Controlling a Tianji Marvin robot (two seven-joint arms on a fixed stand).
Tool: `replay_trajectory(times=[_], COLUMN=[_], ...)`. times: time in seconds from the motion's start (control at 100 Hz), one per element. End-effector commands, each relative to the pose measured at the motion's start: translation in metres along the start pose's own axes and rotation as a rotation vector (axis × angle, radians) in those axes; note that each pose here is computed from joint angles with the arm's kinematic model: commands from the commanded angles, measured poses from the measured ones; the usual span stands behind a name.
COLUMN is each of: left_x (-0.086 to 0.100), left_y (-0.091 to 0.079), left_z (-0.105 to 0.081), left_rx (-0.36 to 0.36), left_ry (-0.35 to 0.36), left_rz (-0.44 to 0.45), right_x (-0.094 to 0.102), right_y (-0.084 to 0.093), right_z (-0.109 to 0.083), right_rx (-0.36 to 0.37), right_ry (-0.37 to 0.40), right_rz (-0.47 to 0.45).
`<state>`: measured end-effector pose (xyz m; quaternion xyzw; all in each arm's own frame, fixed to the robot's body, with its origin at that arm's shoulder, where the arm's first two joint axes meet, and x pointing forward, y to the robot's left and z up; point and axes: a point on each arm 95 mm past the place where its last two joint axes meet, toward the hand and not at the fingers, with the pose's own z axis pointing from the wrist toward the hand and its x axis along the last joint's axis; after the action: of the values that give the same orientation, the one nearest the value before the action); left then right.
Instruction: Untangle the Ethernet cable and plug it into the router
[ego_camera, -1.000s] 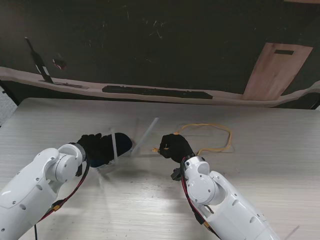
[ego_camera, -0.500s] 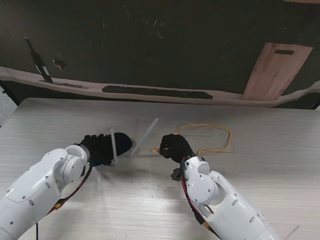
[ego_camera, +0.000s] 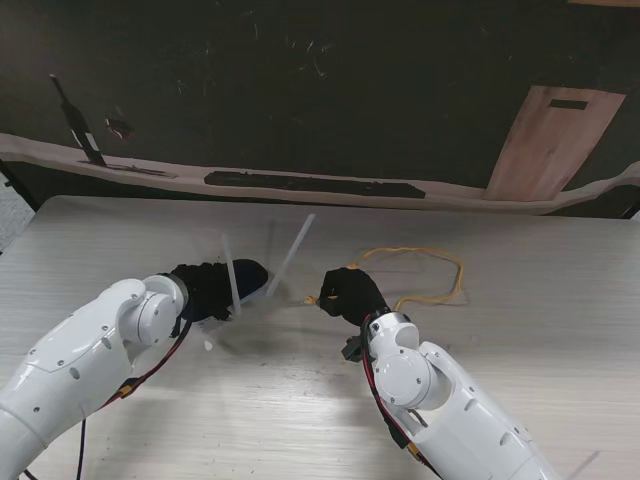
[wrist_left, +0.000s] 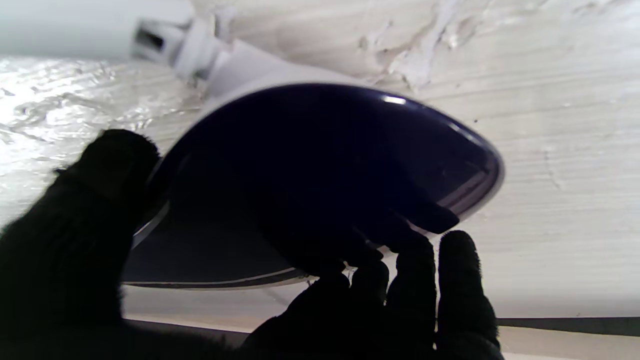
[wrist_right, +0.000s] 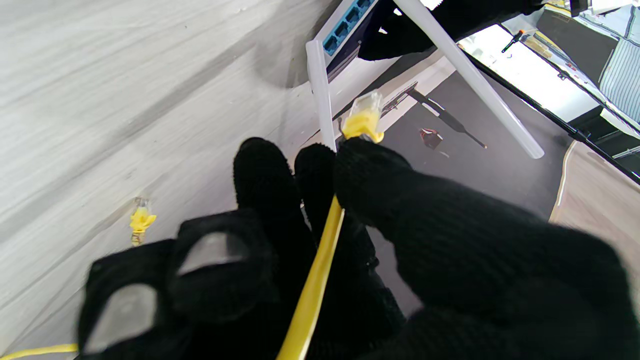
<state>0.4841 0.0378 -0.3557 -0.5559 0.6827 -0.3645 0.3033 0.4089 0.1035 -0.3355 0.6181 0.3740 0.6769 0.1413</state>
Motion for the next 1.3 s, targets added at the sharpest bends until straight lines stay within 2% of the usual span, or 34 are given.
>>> replay_trajectory(times=[0.0, 0.14, 0.27, 0.45, 0.58, 0.71, 0.94, 1.17, 1.29], left_x=[0.0, 0.007, 0.014, 0.029, 0.044, 0.055, 0.064, 0.068, 0.068], left_y=[0.045, 0.039, 0.035, 0.033, 0.032, 0.032, 0.032, 0.035, 0.035], left_z=[0.003, 0.006, 0.009, 0.009, 0.008, 0.007, 0.009, 0.012, 0.013], left_rx=[-0.165, -0.256, -0.31, -0.298, -0.316, -0.322, -0.329, -0.302, -0.28], left_ry=[-0.011, -0.033, -0.053, -0.081, -0.12, -0.159, -0.178, -0.186, -0.19], left_rz=[0.001, 0.055, 0.168, 0.228, 0.323, 0.308, 0.377, 0.426, 0.396], right_x=[0.002, 0.003, 0.003, 0.003, 0.003, 0.004, 0.004, 0.004, 0.004], right_y=[-0.005, -0.004, -0.003, -0.003, -0.002, 0.0, 0.001, 0.002, 0.002], right_z=[-0.001, -0.001, -0.001, -0.001, -0.002, -0.002, -0.003, -0.003, -0.003], right_rx=[0.019, 0.017, 0.012, 0.008, 0.003, -0.008, -0.017, -0.023, -0.023], right_ry=[0.003, 0.005, 0.006, 0.009, 0.012, 0.016, 0.02, 0.022, 0.021], right_rz=[0.011, 0.012, 0.013, 0.018, 0.02, 0.023, 0.034, 0.037, 0.037])
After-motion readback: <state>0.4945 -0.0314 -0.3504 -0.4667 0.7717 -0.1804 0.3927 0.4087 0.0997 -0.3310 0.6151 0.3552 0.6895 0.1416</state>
